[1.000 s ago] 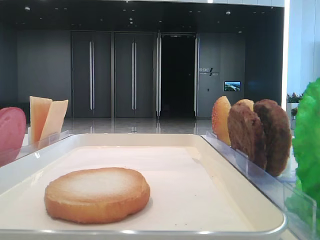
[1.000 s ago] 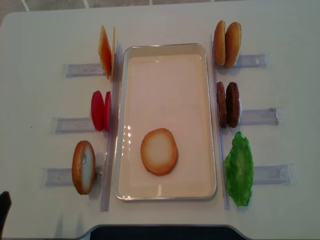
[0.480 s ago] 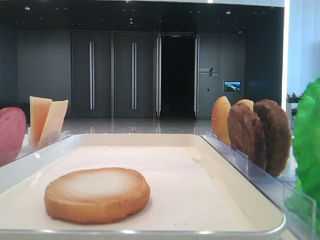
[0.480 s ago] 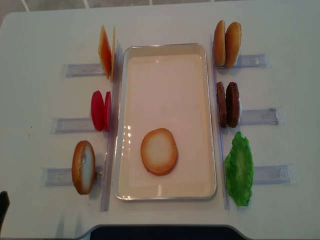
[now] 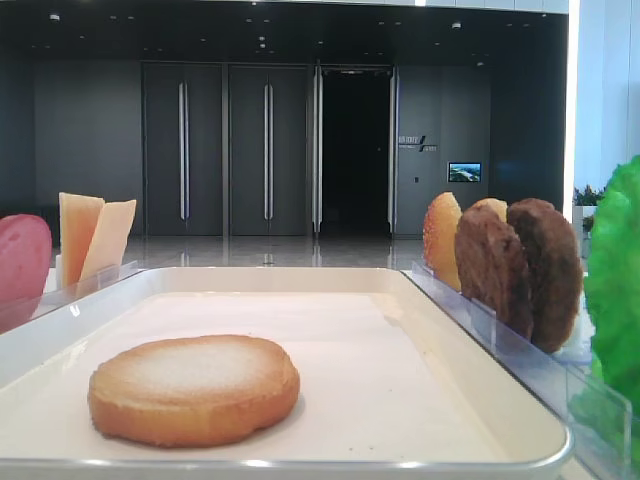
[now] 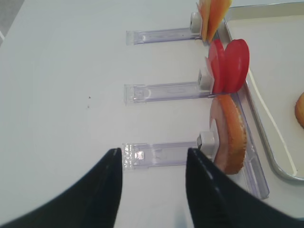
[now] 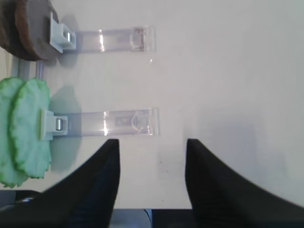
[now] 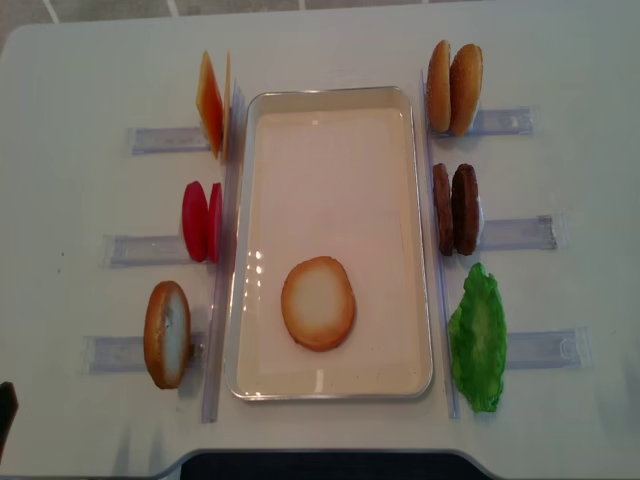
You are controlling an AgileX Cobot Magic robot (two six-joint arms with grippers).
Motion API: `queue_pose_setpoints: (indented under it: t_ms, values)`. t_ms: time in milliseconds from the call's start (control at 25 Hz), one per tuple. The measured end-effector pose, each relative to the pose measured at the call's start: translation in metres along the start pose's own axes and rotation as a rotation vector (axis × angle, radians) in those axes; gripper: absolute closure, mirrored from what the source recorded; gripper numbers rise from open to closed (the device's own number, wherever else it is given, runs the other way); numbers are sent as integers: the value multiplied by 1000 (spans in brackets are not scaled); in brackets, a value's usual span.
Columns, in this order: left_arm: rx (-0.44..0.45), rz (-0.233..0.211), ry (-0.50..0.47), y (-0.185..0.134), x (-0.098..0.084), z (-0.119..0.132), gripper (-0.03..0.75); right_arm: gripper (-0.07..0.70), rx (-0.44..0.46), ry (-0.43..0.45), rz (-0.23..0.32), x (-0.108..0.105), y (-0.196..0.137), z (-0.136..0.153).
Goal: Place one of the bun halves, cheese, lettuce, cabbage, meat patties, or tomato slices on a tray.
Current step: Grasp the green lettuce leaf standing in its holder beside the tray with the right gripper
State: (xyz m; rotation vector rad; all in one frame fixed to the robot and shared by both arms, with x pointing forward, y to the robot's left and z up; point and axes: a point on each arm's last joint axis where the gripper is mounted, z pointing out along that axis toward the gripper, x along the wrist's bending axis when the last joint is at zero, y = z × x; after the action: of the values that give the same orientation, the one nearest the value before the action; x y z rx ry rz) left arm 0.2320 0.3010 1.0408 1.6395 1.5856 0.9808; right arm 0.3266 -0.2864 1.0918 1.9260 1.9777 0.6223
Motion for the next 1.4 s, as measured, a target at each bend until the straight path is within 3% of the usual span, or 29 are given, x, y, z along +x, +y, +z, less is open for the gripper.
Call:
queue_pose_setpoints:
  t_ms: [360,680,880,1400]
  values:
    - [0,0,0,0,0,0,378,286,178,2,-8,1,20,33]
    - [0,0,0,0,0,0,379,221,196,290,-169,38,15,29]
    - [0,0,0,0,0,0,398,213,246,345,-216,59,4,25]
    - [0,0,0,0,0,0,423,213,278,243,-145,77,16,54]
